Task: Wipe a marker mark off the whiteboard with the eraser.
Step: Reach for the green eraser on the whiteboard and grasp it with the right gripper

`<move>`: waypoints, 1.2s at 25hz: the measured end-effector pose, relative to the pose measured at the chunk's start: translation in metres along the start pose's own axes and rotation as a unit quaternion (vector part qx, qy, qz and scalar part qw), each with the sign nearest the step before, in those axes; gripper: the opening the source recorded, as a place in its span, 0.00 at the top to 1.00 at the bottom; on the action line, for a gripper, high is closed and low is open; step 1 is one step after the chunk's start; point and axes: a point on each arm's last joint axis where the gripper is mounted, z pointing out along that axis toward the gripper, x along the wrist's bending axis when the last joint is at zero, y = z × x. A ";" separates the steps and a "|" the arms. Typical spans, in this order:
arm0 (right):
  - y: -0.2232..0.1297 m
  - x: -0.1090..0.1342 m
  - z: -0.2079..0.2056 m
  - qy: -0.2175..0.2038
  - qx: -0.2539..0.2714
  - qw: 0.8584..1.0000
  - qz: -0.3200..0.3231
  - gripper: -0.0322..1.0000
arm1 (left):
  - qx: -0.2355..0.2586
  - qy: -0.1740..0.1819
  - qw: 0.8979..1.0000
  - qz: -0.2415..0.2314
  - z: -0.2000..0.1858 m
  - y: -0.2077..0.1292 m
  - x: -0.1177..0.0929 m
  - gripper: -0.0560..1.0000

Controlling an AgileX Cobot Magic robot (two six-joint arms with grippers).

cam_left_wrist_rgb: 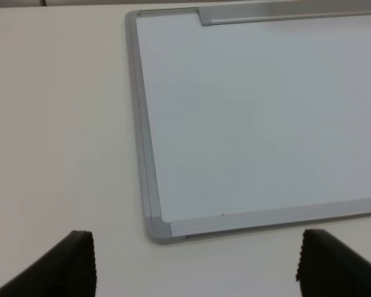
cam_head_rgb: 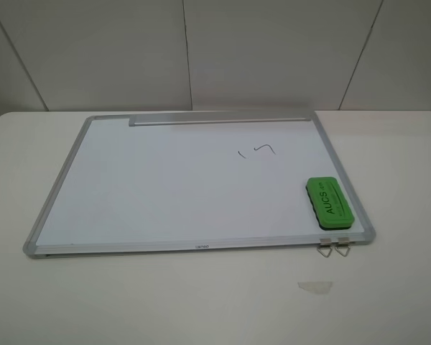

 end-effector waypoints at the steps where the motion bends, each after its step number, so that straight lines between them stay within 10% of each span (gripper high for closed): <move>1: 0.000 0.000 0.000 0.000 0.000 1.000 0.000 0.17 | 0.000 0.000 1.000 0.000 0.000 0.000 0.000 0.30; 15: 0.034 0.011 0.037 0.045 0.127 0.990 0.031 0.17 | 0.000 0.000 1.000 0.000 0.000 0.000 0.000 0.30; 30: 0.108 0.031 0.171 0.075 0.334 0.938 0.047 0.17 | 0.000 0.000 1.000 0.000 0.000 0.000 0.000 0.30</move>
